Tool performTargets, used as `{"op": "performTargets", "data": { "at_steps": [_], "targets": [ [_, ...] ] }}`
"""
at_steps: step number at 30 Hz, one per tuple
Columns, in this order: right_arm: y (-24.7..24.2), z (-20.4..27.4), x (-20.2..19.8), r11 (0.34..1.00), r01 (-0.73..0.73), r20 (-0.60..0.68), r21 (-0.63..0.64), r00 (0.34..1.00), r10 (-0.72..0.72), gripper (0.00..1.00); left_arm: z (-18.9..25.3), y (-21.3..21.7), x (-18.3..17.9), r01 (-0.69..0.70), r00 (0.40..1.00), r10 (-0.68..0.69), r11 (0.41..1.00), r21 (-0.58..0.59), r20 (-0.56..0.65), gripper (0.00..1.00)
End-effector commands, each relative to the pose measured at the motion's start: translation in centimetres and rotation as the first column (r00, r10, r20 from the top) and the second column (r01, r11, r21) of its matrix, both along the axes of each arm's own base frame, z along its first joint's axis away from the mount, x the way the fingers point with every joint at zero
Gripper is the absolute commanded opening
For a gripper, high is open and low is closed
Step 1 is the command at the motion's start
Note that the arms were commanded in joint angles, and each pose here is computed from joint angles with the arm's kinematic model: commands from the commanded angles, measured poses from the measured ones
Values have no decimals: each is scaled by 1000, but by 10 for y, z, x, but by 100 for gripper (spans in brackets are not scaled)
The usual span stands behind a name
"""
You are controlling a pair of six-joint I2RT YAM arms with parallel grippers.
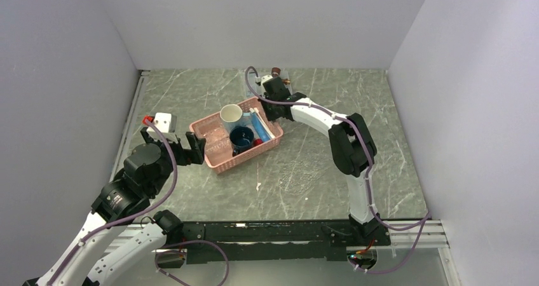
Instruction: Prepare toiletry sets of a toothbrush and toothpaste on the tray
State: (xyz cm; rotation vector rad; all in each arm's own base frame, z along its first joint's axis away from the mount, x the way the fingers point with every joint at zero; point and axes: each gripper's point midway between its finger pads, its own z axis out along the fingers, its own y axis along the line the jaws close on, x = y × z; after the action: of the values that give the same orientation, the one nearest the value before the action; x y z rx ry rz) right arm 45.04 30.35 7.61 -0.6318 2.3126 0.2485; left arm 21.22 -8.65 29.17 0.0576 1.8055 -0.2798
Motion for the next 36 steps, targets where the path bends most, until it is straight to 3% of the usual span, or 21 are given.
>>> {"op": "performTargets", "data": {
  "at_steps": [1, 28, 36],
  "targets": [
    [-36, 24, 7, 984, 176, 37, 10, 984, -176, 0, 2, 1, 2, -7, 1000, 7, 1000, 11, 7, 99],
    [-140, 31, -6, 884, 466, -32, 37, 885, -465, 0, 1, 2, 3, -13, 1000, 13, 1000, 17, 3, 99],
    [-147, 18, -14, 856, 513, -91, 64, 857, -507, 0, 2, 1, 3, -12, 1000, 12, 1000, 14, 2, 99]
  ]
}}
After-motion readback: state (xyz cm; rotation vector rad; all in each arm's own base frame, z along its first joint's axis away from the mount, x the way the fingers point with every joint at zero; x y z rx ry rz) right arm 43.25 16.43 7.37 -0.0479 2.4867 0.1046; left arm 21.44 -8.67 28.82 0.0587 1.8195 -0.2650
